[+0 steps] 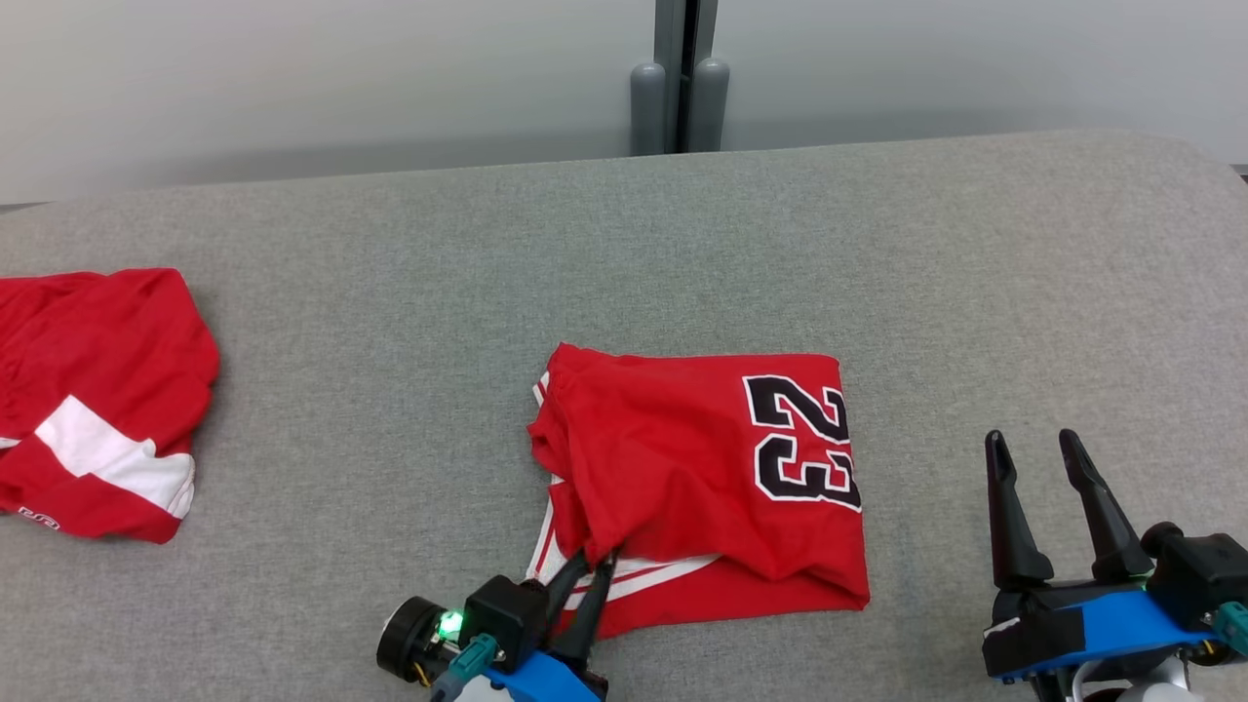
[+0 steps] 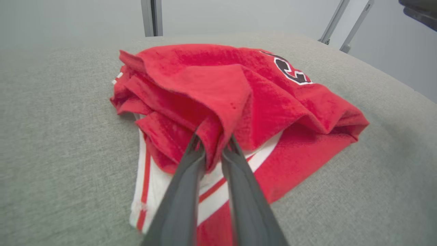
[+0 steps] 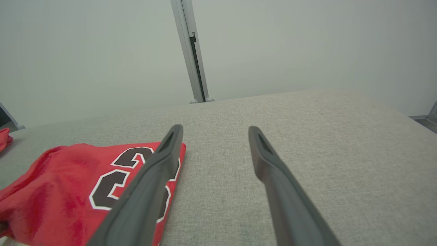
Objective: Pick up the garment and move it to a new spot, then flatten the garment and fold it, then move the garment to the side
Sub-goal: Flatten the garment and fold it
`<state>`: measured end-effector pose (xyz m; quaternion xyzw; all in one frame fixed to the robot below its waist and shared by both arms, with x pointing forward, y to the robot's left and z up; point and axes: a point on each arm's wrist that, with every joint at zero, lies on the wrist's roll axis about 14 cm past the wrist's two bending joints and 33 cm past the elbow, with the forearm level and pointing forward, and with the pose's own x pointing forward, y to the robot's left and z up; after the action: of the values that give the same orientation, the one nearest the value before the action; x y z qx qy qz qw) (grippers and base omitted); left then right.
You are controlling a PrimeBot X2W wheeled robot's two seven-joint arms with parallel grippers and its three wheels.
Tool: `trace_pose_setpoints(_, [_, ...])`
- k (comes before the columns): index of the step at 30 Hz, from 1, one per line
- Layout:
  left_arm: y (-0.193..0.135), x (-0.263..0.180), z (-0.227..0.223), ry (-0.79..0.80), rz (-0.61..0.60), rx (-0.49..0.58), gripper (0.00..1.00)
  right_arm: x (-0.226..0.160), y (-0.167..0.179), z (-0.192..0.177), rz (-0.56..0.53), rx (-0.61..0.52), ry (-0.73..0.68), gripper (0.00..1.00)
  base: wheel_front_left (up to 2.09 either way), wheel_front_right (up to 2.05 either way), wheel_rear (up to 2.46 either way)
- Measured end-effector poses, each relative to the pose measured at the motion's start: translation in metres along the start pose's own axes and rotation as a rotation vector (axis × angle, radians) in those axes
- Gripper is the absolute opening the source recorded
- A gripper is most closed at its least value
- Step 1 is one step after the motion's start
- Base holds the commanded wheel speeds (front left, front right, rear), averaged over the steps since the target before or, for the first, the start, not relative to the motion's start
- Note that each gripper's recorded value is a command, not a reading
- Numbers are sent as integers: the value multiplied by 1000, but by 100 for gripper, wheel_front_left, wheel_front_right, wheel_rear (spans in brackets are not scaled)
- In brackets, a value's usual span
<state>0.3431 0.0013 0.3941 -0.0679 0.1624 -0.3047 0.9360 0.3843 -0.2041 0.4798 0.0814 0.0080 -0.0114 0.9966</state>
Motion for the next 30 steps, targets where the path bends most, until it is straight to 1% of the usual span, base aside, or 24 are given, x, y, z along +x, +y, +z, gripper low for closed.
trace_pose_setpoints(7, [9,-7,13,-48,17,5,0,2,-2,-1,-5,2,-2,100,0,0,0])
trace_pose_setpoints(10, [10,-17,6,-31,18,6,0,2,-2,-4,-6,3,5,100,0,0,0])
trace_pose_setpoints(15, [6,-30,-12,40,15,-25,0,3,-5,-8,-16,4,18,100,0,0,0])
trace_pose_setpoints(16, [4,-31,-15,50,11,-28,37,3,-5,-9,-17,4,22,100,0,0,0])
trace_pose_setpoints(17, [3,-31,-15,49,9,-30,100,3,-6,-10,-17,4,25,100,0,0,0])
trace_pose_setpoints(19, [2,-31,-9,26,9,-35,100,3,-5,-11,-16,5,27,100,0,0,0])
trace_pose_setpoints(22, [2,-29,10,-48,19,-35,100,4,-5,-11,-15,5,27,100,0,0,0])
trace_pose_setpoints(27, [11,-31,42,-155,50,-12,100,6,-1,-9,-3,3,21,100,0,0,0])
trace_pose_setpoints(30, [24,-34,61,-217,96,3,100,7,3,-8,9,4,16,100,0,0,0])
